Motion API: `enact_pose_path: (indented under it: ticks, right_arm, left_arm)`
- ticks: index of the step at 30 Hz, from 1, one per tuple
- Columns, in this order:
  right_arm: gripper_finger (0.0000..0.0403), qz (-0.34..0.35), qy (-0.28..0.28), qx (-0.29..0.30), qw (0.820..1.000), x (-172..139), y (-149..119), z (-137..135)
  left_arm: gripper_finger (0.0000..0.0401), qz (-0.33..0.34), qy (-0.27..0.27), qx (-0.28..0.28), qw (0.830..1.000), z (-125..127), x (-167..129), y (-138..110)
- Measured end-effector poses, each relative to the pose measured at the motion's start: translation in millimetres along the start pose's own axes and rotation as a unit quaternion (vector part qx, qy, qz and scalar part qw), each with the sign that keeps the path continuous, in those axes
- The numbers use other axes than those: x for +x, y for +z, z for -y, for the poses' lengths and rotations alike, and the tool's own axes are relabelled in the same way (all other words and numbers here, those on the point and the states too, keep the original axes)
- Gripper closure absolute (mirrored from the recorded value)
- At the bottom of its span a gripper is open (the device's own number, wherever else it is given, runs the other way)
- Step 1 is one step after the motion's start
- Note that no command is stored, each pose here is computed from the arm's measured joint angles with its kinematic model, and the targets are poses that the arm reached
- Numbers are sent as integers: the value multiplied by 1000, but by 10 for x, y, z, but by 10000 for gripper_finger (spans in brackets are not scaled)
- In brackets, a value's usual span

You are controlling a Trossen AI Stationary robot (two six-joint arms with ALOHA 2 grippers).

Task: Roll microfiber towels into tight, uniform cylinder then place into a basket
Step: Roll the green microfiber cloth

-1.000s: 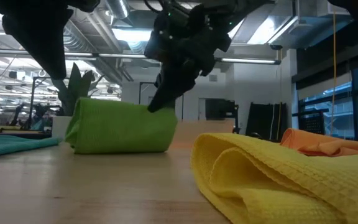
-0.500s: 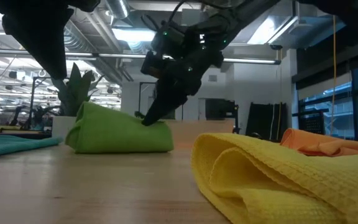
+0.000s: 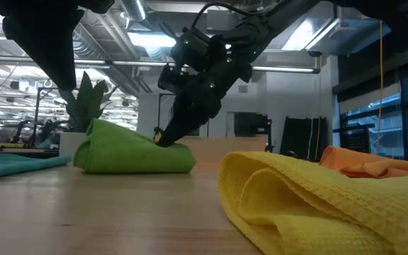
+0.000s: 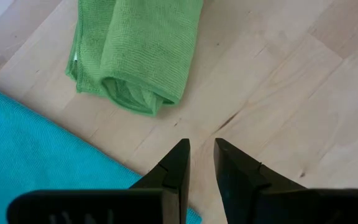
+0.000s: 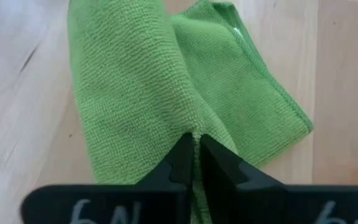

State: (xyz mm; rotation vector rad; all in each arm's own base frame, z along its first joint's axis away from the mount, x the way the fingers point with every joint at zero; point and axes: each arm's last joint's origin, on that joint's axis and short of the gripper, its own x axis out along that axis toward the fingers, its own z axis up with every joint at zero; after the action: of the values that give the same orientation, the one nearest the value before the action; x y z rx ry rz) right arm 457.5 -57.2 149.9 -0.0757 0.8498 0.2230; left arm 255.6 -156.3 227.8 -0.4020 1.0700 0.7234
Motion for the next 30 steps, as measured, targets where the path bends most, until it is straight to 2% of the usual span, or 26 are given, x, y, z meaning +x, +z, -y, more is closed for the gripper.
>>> enact_pose_path:
  ticks: [8, 14, 20, 23, 30]
  right_arm:
    - [338, 4, -3, -1, 1000, 0, 9, 5]
    - [271, -1, -44, -2, 999, -1, 13, 29]
    - [217, -1, -46, 25, 999, -34, 53, 32]
    - [207, -11, -43, 37, 998, -115, 163, 41]
    - [204, -5, -37, 16, 999, -227, 359, -53]
  left_arm:
    - [337, 0, 0, 0, 1000, 0, 0, 0]
    - [337, 0, 0, 0, 1000, 0, 0, 0]
    - [337, 0, 0, -3, 1000, 0, 0, 0]
    - [337, -5, -1, -3, 1000, 1, 0, -3]
    - [337, -6, -1, -4, 1000, 1, -1, -5]
